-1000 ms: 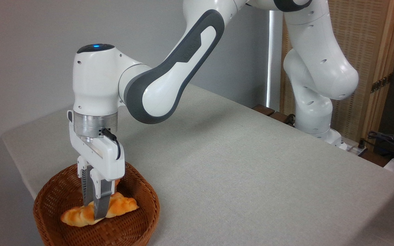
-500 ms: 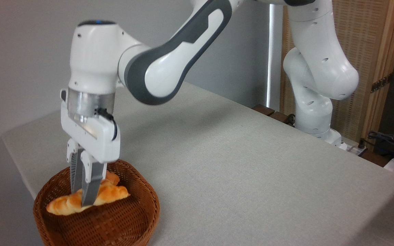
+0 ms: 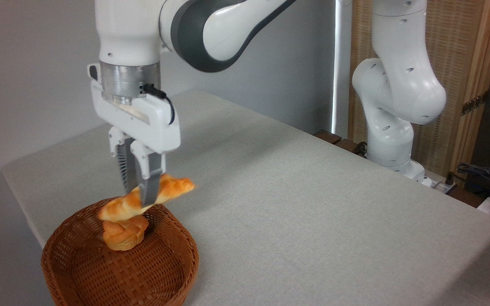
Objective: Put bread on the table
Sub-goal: 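Lift the croissant out of the basket and carry it onto the table, then open the gripper to release the croissant and raise it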
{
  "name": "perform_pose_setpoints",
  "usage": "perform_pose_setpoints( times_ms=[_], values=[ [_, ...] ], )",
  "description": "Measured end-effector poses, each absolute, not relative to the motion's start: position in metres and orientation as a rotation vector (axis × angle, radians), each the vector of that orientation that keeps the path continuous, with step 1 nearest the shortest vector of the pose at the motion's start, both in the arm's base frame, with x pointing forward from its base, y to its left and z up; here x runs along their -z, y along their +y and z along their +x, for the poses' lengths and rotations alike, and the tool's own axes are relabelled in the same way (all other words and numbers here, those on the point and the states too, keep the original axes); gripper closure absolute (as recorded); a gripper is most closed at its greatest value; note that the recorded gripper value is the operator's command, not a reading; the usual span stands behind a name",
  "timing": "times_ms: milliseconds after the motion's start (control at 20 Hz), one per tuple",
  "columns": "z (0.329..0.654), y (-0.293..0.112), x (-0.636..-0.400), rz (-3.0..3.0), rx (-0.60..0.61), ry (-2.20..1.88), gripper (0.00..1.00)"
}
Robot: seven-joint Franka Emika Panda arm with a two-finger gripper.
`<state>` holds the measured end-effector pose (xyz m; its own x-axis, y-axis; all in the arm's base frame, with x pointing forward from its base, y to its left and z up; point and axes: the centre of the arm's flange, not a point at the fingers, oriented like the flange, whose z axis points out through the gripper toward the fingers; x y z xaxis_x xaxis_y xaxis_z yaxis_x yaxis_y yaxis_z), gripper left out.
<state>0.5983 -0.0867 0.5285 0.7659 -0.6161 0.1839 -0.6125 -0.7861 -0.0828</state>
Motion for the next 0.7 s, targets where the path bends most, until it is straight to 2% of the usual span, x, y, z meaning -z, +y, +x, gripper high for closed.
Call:
perform_pose_setpoints(
  times_ms=[100,200,250,350,500,700],
  values=[
    [0.585,-0.089,-0.531,-2.969,0.213,1.04,0.44],
    [0.573,-0.094,-0.528,-2.997,0.131,1.06,0.44],
    [0.568,-0.097,-0.523,-3.005,0.098,1.069,0.42],
    [0.556,-0.102,-0.51,-3.014,0.043,1.089,0.0],
    [0.535,-0.116,-0.489,-3.009,-0.036,1.141,0.0],
    [0.525,-0.126,-0.48,-3.001,-0.069,1.171,0.0]
  ],
)
